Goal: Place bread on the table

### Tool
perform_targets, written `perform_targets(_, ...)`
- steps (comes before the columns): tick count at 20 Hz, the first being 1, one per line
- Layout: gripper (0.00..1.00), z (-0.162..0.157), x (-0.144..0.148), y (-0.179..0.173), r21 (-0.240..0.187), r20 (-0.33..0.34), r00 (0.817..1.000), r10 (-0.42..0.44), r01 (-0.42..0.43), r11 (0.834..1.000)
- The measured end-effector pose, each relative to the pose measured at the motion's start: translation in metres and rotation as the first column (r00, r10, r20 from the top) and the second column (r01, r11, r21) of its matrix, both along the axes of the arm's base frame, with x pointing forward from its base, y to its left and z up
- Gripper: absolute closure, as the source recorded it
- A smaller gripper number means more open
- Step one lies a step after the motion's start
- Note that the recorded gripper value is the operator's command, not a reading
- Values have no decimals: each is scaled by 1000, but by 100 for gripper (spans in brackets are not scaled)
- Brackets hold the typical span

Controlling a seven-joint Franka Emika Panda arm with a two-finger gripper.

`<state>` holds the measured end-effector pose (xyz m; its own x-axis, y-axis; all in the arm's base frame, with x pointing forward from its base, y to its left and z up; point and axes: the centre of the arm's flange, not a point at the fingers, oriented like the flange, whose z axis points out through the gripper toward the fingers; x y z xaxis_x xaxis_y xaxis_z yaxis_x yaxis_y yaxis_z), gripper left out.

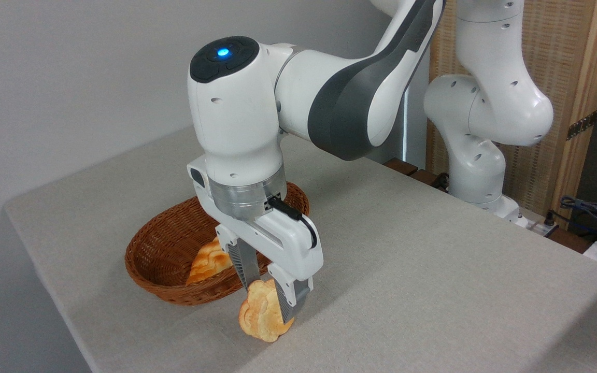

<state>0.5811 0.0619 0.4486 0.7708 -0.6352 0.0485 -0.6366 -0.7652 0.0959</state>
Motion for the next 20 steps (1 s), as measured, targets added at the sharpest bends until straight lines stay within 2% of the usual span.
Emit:
perform_targets(8, 0, 16, 2, -1, 3, 31, 1000, -2, 2, 1000)
perform_targets(15, 0, 73, 11, -15, 11, 141, 990, -27, 26, 1000)
perform_targets(17, 0, 91, 13, -38, 12, 175, 982, -66, 65, 998)
perform_targets(20, 0, 101, 14, -71, 7, 192, 977, -92, 92, 996)
